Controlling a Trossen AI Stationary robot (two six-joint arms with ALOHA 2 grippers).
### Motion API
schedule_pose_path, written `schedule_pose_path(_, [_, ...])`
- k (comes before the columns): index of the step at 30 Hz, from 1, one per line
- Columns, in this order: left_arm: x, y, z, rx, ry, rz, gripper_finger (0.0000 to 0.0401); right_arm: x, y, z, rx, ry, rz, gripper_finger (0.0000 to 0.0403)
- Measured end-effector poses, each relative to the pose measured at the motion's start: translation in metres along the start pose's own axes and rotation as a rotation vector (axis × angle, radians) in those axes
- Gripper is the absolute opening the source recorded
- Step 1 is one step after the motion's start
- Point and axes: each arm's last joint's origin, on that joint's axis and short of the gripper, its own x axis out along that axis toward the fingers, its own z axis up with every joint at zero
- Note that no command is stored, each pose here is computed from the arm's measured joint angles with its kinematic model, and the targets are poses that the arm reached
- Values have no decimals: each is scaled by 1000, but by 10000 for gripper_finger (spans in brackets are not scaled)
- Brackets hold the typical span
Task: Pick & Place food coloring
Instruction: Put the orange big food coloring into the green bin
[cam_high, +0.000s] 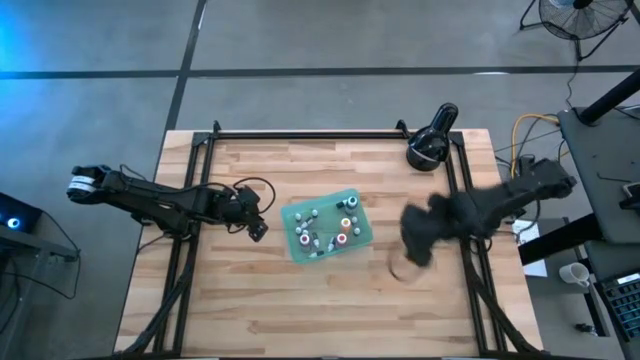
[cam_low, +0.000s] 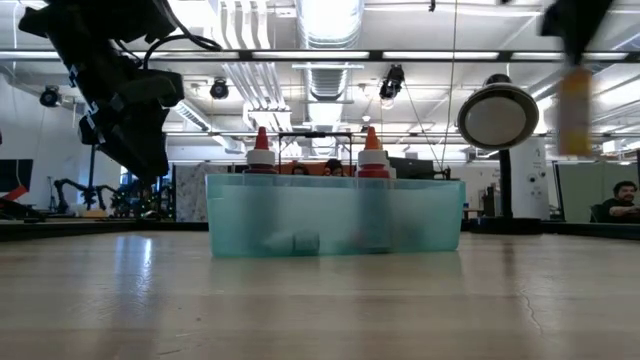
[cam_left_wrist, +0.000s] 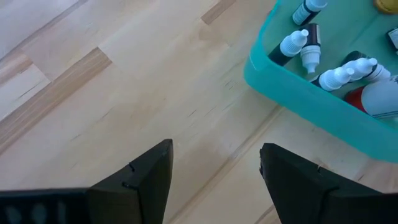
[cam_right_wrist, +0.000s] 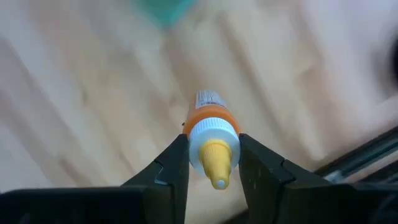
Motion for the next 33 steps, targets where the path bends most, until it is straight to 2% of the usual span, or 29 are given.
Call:
schedule_pose_path(4, [0, 0, 0, 5, 0, 2, 213, -20, -20, 59, 95, -67, 1, 102])
schedule_pose_path(6, [0, 0, 0, 11, 0, 3, 213, -24, -25, 87, 96, -80, -8, 102])
schedule_pose_path(12, [0, 0, 0, 56, -12, 15, 213, -14, -15, 154, -19, -15, -65, 101])
schedule_pose_path(16, [0, 1, 0, 52, -24, 28, 213, -13, -3, 188, -72, -63, -43, 101])
schedule_pose_path(23, [9, 8, -11, 0, 2, 55, 213, -26, 0, 227, -34, -178, 7, 101])
schedule_pose_path(25, [14, 10, -16, -23, 10, 58, 213, -15, 3, 236, -35, -173, 31, 101])
schedule_pose_path(30, [22, 14, -25, -66, 54, 29, 213, 31, 10, 251, -42, -49, 33, 101])
schedule_pose_path(33, [25, 15, -28, -80, 60, 18, 213, 38, 12, 257, -49, -65, 39, 101])
